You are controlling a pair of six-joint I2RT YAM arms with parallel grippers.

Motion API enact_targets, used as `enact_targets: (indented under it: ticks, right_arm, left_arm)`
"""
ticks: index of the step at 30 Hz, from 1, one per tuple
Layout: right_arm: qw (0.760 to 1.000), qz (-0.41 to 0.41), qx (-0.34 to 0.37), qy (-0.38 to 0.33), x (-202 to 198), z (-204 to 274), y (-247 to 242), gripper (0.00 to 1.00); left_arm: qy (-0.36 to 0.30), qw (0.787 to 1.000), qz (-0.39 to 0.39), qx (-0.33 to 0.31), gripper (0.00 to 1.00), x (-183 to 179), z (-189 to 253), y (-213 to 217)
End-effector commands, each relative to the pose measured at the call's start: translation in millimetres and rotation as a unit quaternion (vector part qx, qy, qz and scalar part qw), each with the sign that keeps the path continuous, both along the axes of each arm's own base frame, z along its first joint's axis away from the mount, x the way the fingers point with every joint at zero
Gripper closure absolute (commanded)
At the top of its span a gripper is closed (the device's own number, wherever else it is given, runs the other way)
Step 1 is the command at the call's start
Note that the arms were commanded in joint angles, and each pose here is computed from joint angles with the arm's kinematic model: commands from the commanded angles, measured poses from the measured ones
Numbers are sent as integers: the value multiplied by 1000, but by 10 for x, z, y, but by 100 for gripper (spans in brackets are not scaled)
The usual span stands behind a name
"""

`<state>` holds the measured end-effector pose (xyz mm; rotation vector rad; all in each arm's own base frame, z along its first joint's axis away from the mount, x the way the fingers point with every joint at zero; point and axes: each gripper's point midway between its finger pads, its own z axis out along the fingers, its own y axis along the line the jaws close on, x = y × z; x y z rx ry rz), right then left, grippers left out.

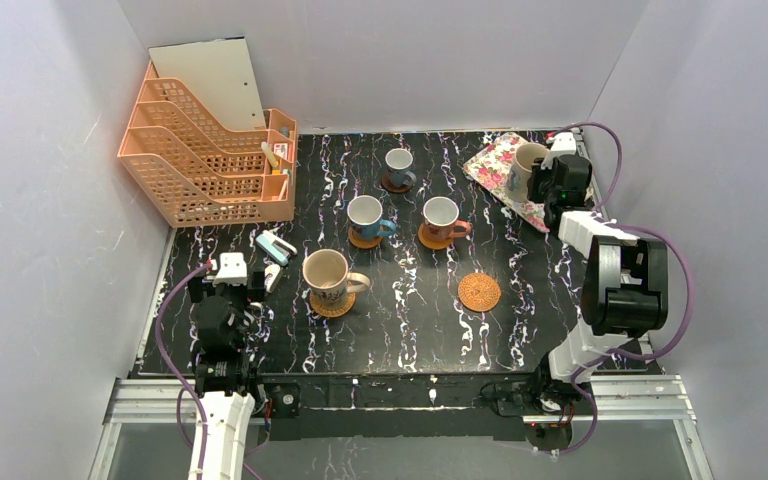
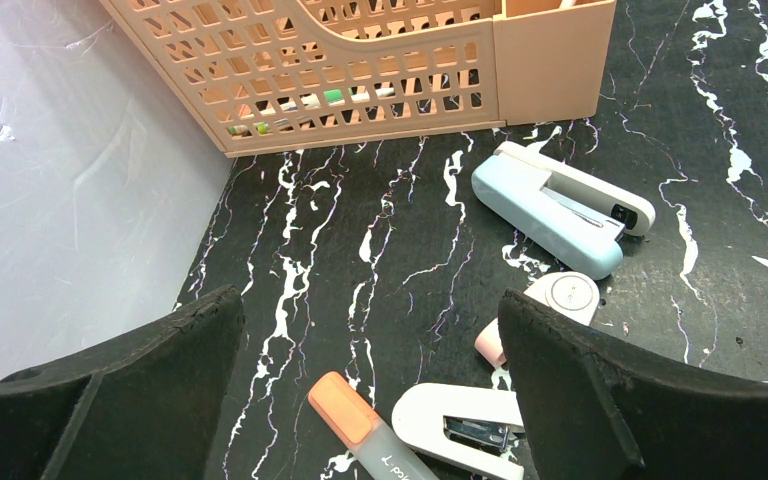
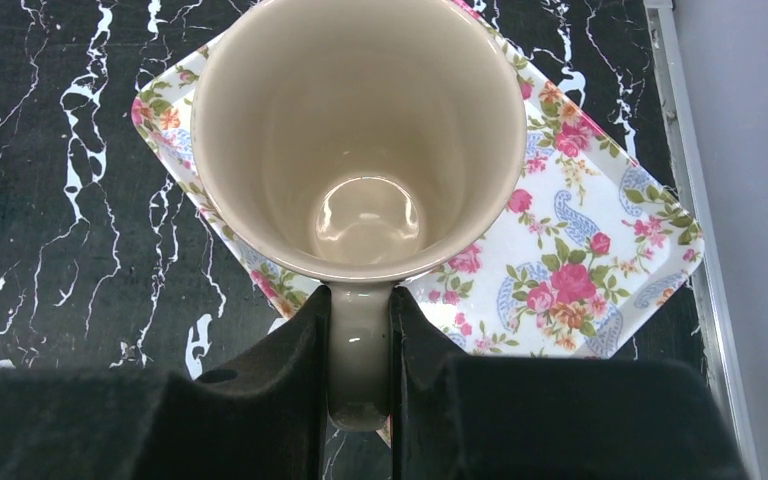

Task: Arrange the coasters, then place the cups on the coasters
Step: Pick up the cup from the tray.

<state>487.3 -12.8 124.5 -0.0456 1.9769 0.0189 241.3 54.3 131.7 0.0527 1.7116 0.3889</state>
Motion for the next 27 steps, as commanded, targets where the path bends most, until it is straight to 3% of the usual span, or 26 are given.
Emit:
enact_targets:
  ticks: [1, 20, 27]
  right_arm:
    - [991, -27, -7, -131, 135, 819, -109, 99]
    - [977, -51, -5, -208, -68, 1245, -181, 99]
    - [977, -26, -9, -212, -131, 1335, -122, 99]
  left_arm:
    - [-6, 1000, 8, 0, 4, -6, 20, 29]
    - [-6, 1000, 7, 0, 4, -6, 20, 29]
    - [-6, 1000, 7, 0, 4, -5, 18, 28]
